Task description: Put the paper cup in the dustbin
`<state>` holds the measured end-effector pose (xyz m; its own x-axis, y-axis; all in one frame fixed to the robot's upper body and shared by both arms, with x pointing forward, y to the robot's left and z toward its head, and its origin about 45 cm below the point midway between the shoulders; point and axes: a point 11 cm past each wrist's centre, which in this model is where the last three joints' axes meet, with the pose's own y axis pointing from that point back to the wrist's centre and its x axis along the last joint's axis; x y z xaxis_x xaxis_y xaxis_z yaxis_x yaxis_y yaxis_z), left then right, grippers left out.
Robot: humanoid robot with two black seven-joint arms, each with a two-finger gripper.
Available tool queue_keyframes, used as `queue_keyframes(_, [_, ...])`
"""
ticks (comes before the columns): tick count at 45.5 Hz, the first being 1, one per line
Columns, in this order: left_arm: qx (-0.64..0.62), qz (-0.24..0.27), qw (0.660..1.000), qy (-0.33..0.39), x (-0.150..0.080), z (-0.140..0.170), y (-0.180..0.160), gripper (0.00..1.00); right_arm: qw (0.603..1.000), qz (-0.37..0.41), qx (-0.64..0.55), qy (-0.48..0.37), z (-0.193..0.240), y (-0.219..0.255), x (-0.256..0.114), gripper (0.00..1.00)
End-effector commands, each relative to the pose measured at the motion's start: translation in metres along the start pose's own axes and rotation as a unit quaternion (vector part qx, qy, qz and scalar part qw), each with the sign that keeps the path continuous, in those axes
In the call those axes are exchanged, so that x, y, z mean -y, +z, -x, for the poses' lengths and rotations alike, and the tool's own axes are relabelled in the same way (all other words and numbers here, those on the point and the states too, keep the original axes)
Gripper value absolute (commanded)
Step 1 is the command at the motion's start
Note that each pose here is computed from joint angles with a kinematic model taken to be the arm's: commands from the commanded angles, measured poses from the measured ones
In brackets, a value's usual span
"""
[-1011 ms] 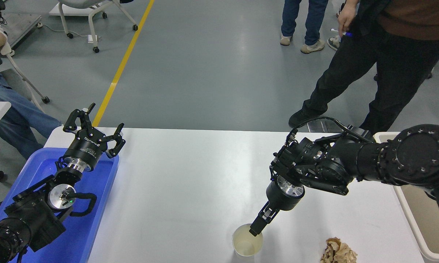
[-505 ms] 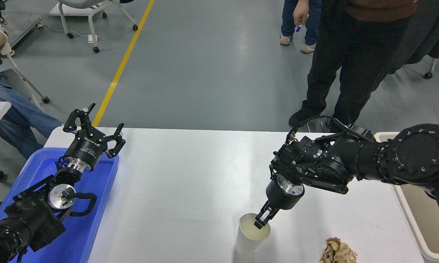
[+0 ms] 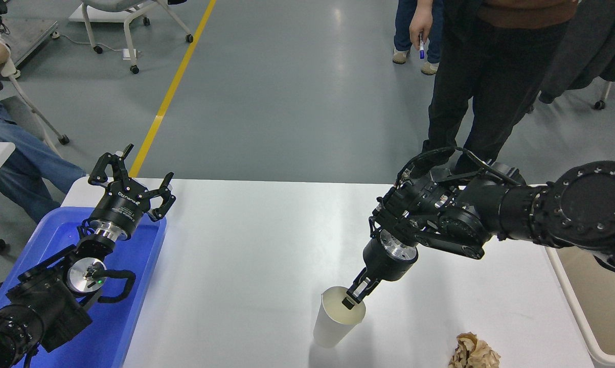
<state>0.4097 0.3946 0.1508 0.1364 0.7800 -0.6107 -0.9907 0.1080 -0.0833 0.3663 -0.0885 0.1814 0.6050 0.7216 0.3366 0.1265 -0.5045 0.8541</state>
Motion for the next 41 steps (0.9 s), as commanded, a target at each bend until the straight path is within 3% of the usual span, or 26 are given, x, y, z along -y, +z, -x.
queue_keyframes(1, [0.000, 0.000, 1.000, 0.000, 0.000, 0.000, 0.000, 1.00, 0.997, -0.015, -0.031, 0.064, -0.052, -0.024, -0.027, 0.00])
queue_keyframes(23, [-0.001, 0.000, 1.000, 0.000, 0.000, 0.000, 0.000, 1.00, 0.976, -0.006, 0.011, 0.218, -0.101, -0.014, -0.138, 0.00])
queue_keyframes(41, [-0.001, 0.000, 1.000, 0.000, 0.000, 0.000, 0.000, 1.00, 0.951, -0.043, 0.057, 0.302, -0.118, -0.013, -0.173, 0.00])
